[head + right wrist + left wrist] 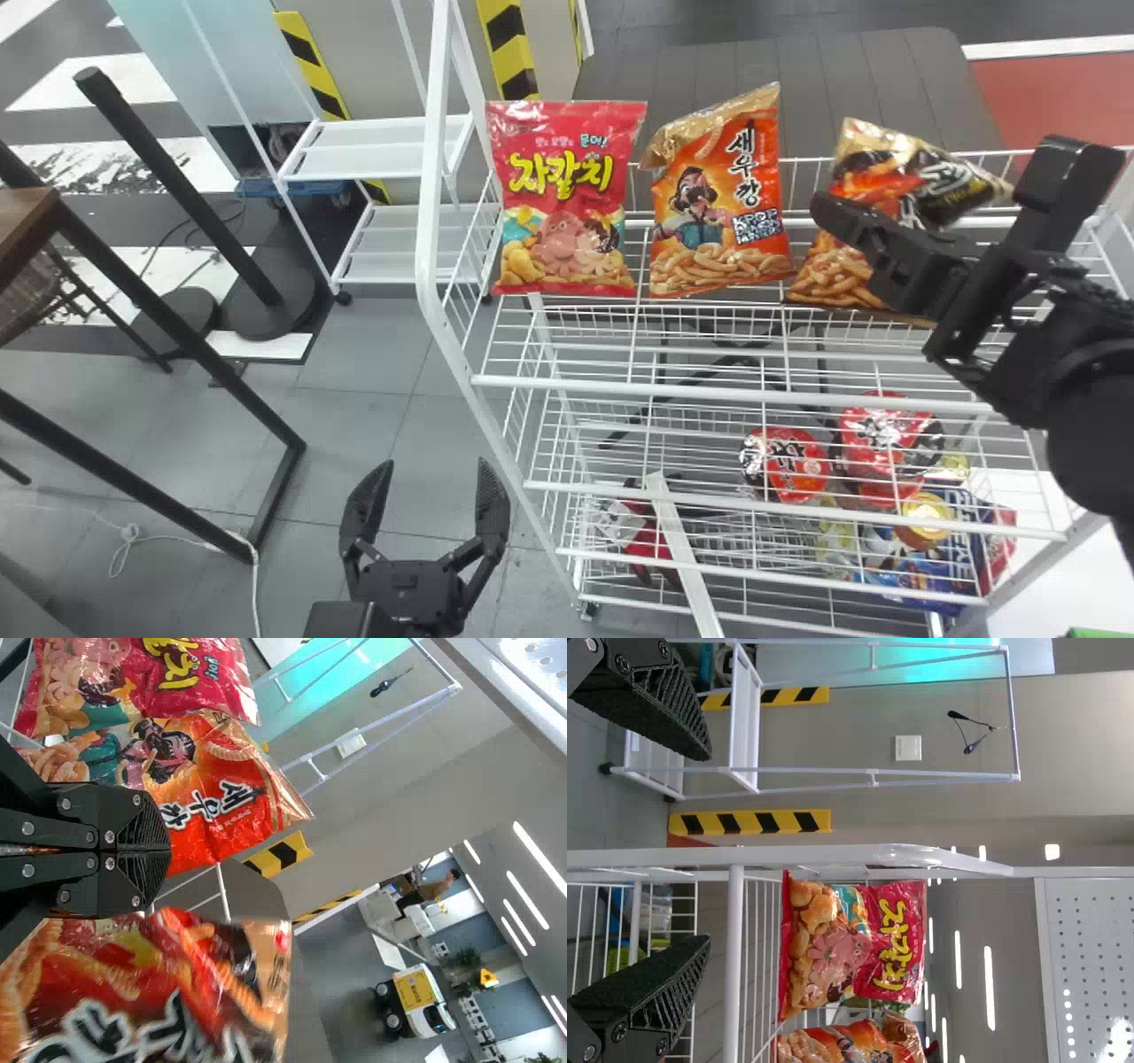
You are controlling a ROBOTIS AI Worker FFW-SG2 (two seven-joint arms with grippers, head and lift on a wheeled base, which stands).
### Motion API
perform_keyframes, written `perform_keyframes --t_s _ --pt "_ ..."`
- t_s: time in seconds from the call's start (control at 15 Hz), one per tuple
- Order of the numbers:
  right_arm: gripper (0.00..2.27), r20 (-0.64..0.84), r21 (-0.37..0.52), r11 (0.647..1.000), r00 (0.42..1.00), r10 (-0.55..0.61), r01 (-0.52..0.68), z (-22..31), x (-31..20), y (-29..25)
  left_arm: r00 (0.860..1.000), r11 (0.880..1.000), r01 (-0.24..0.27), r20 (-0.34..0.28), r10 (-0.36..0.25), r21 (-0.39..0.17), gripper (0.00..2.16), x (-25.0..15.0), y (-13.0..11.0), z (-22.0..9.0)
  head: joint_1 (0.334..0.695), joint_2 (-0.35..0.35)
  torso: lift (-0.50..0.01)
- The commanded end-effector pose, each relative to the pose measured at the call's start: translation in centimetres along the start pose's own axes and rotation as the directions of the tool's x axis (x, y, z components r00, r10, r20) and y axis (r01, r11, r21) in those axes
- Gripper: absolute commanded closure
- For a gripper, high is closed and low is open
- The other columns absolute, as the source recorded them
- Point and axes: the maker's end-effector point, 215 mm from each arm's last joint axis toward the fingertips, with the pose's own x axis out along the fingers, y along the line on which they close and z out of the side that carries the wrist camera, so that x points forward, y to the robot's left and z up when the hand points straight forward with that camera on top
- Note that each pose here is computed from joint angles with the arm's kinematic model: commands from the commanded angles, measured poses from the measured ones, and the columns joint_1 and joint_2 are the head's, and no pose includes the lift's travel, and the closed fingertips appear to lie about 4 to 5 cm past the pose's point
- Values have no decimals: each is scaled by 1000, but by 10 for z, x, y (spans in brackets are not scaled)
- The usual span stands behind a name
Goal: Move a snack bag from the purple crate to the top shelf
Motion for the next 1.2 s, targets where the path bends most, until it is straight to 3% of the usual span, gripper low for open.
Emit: perform_keyframes --t_s 0.0,0.53,1.13 --pt "2243 6 -1 1000 1000 -1 1 2 -1 -1 1000 1000 -1 -1 1 1 80 1 1 -1 695 222 0" --pt "2243 -96 58 996 994 -56 62 -38 -57 -22 1000 1000 -7 1 7 -2 80 1 5 -1 695 216 0" --pt "2243 -114 144 980 986 -124 140 -49 -125 -71 1000 1000 -1 -4 1 -4 80 1 2 -4 695 145 0"
